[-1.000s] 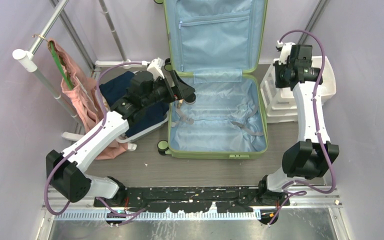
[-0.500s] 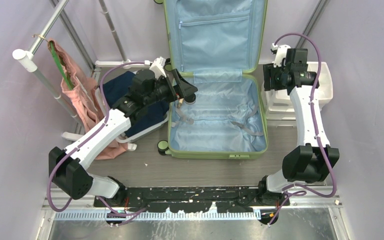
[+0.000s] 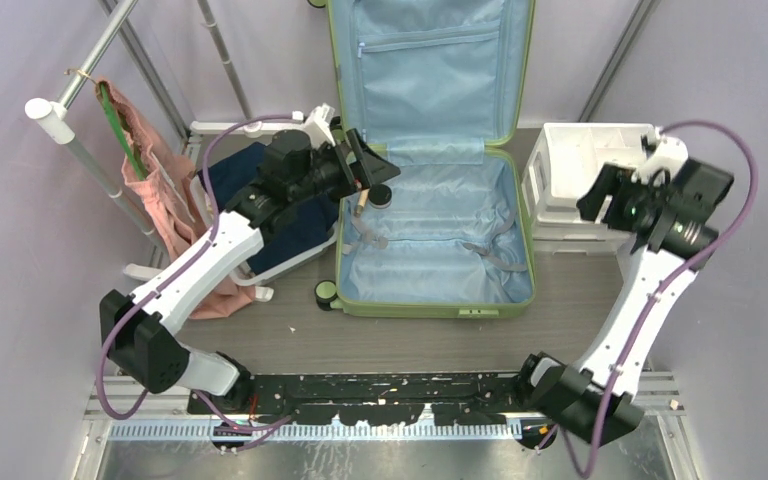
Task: Open, take out, and arrange the luggage
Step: Adjust the luggage at the center of the board.
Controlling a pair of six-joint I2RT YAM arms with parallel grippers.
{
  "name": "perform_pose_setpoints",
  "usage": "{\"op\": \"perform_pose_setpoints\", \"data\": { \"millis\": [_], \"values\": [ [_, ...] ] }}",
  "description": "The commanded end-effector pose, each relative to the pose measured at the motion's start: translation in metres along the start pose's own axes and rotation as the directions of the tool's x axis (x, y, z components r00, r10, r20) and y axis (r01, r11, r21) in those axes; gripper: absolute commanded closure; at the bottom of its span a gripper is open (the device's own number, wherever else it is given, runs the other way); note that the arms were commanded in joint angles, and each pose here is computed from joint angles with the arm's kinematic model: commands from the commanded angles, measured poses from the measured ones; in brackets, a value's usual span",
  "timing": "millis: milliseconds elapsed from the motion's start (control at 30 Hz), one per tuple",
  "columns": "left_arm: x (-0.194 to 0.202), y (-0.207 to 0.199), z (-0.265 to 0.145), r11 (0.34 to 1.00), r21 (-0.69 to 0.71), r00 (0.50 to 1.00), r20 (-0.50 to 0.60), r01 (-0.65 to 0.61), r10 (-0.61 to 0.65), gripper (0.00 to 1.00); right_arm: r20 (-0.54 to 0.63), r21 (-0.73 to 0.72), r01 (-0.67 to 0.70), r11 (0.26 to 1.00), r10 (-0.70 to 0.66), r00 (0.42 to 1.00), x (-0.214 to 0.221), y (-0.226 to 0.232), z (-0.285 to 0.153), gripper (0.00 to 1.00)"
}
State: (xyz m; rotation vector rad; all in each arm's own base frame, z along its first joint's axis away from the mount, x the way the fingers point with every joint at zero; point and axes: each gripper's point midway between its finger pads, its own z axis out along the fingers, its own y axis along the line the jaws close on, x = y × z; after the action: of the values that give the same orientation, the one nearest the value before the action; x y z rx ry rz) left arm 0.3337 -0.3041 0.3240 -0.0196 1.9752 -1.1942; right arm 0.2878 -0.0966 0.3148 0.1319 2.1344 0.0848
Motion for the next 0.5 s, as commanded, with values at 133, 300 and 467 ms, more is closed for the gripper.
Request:
{"op": "perform_pose_setpoints", "data": {
  "millis": [133,300,467],
  "values": [
    [-0.003,-0.052,0.041,0.992,0.098,0.996,-0.031,-0.080,0.084,0.14,-0.045,0.030,-0.295,0.955,0.296,0.954,0.081,-0.013,0.022,0.30],
    [0.010,-0.058,0.090,0.993,-0.025,0.993,-0.021,-0.116,0.115,0.14,-0.052,0.105,-0.303,0.947,0.310,0.949,0.101,-0.035,0.038,0.31],
    [0.028,-0.067,0.144,0.980,-0.138,0.990,-0.018,-0.143,0.142,0.14,-0.073,0.150,-0.334,0.931,0.347,0.935,0.116,-0.064,0.045,0.31]
  ]
}}
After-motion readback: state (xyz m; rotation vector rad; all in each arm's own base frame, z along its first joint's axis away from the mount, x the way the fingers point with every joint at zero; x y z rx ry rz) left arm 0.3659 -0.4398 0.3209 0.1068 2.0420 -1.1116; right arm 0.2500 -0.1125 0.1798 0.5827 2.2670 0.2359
